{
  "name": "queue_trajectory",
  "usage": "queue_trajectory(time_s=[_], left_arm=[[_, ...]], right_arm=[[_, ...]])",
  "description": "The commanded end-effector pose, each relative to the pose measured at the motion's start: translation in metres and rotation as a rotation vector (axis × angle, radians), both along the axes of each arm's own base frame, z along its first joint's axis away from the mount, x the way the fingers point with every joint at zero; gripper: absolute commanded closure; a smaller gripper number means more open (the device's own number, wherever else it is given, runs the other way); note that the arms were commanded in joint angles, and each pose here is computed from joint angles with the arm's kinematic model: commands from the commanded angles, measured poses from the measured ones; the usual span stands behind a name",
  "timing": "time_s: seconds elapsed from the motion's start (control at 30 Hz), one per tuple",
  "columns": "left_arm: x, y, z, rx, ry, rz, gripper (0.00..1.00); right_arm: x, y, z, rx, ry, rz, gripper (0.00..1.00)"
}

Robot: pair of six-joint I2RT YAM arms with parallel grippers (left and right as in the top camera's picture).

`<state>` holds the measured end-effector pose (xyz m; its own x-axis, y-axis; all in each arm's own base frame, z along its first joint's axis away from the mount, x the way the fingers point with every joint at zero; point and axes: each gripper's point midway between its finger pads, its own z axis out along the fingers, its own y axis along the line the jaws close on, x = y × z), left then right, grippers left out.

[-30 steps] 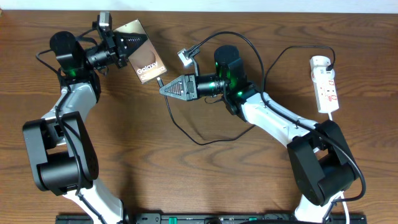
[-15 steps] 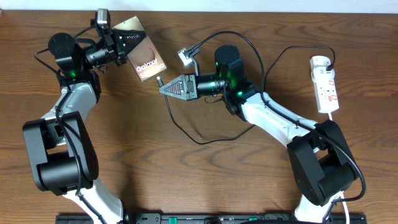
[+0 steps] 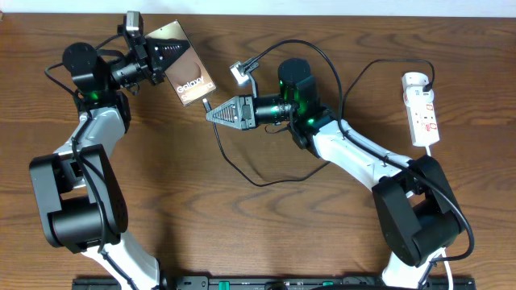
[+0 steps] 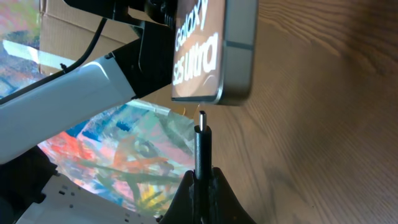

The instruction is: Plug charger to phone and switch on socket

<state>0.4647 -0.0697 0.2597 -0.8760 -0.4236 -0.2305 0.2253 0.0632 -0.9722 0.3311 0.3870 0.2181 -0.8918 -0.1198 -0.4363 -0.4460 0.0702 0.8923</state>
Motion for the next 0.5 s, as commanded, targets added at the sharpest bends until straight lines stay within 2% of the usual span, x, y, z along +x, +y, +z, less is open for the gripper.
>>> queue_trajectory(time_s=[0.0, 0.47], left_arm=[[-0.001, 0.000, 0.014, 0.010, -0.046, -0.005, 0.93], [-0.003, -0.013, 0.015, 0.016, -0.064, -0.032, 0.93]], right_arm=[[-0.002, 0.003, -0.002, -0.002, 0.005, 0.003, 0.99], [-0.004, 0.005, -0.002, -0.001, 0.005, 0.009, 0.99]])
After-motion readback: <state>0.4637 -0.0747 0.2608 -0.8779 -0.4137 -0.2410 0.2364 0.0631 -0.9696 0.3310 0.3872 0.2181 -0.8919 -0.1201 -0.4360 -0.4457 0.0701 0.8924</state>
